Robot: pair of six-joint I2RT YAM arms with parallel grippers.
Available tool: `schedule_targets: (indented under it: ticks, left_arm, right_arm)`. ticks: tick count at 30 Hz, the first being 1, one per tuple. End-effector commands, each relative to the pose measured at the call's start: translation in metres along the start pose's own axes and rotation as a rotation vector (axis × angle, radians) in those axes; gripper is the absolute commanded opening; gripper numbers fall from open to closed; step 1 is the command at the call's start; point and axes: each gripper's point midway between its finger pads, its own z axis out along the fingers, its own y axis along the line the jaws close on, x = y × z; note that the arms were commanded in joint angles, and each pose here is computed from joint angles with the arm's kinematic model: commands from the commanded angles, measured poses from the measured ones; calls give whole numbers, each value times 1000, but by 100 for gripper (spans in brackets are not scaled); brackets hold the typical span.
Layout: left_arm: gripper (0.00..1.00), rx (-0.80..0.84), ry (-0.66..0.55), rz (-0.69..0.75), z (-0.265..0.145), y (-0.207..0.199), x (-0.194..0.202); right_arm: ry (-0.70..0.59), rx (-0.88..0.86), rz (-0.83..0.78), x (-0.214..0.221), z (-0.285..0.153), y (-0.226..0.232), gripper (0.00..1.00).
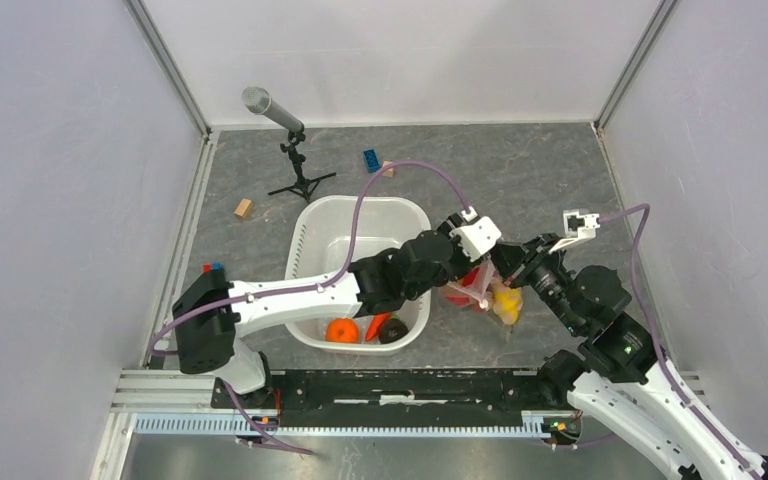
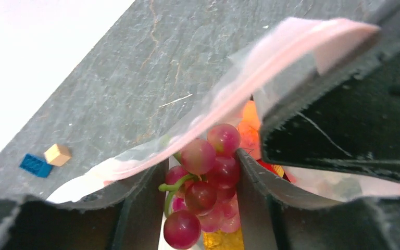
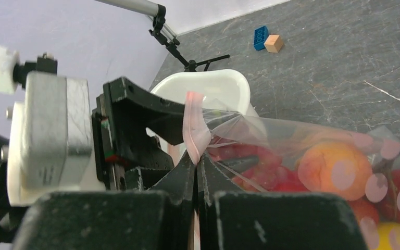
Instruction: Place the food in the zip-top bag and seal the zipper
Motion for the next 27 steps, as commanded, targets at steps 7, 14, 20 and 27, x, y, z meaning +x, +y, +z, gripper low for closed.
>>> schedule_targets:
  ticks: [7, 14, 20, 27]
  left_arm:
    - [77, 414, -165, -327, -8, -46, -70]
    - [84, 493, -180, -322, -53, -33, -94]
    - [91, 442, -337, -354, -105, -3, -118]
    - [97, 111, -155, -381, -120, 52, -46]
  right_arm:
    - [-264, 123, 54, -52, -18, -21, 1]
    - [-332, 323, -5, -65, -24, -56, 1]
    - [-223, 684, -274, -82, -41, -96, 2]
    - [-371, 782, -211, -84, -81, -125, 1]
